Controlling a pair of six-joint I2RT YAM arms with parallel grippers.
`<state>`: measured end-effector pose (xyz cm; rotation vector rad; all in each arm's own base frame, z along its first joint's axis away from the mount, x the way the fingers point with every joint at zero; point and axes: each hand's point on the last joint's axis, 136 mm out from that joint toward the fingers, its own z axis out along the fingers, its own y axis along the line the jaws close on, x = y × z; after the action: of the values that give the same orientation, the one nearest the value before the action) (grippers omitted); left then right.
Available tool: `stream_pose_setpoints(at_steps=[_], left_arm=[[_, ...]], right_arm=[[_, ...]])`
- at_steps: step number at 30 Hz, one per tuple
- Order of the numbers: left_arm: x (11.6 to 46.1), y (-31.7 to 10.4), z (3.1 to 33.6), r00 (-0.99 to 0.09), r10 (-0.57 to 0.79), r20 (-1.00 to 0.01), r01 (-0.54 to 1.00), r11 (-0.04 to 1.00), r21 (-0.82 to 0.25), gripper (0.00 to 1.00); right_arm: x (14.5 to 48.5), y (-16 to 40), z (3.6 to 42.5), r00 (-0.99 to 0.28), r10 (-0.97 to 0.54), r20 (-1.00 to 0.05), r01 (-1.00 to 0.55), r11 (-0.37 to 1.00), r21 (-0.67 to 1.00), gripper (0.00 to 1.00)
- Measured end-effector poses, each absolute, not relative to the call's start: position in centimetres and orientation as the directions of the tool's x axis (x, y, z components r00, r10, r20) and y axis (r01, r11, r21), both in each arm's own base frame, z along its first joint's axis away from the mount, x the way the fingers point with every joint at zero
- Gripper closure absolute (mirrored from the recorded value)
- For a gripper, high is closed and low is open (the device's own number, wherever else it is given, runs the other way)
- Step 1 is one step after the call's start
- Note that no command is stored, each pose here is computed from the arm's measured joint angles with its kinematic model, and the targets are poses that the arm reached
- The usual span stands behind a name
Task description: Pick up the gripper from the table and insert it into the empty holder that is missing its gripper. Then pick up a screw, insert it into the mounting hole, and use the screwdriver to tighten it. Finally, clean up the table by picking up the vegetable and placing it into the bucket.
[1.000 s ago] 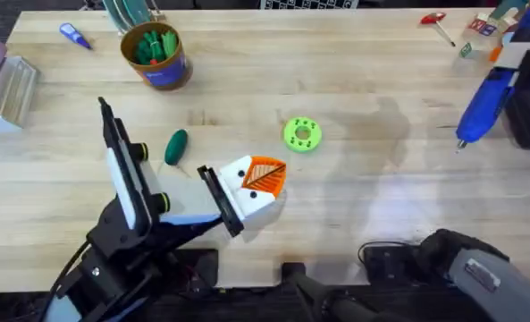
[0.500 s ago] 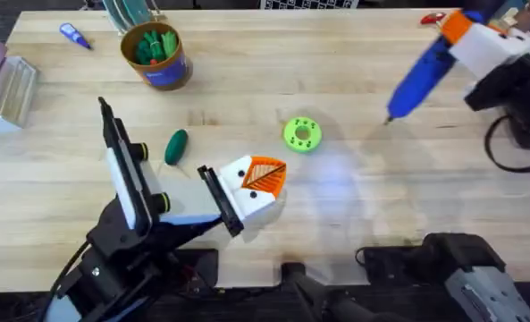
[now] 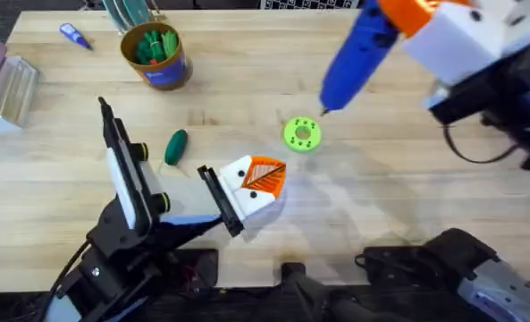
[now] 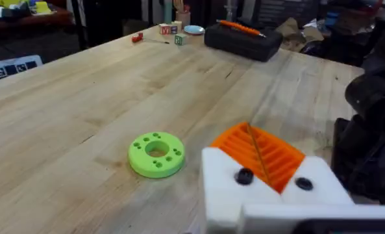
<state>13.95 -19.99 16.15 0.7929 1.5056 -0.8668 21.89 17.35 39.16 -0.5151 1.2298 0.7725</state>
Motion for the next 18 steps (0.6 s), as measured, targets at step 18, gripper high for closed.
stream_pose_setpoints(at_steps=[18], left_arm=[[14.0, -20.0, 16.2, -0.103, 0.008, -0.995, 0.864, 0.496, -0.085, 0.988]], right_arm=[[18.9, 28.5, 37.9, 0.060, 0.309, -0.949, -0.949, 0.313, 0.041, 0.979]])
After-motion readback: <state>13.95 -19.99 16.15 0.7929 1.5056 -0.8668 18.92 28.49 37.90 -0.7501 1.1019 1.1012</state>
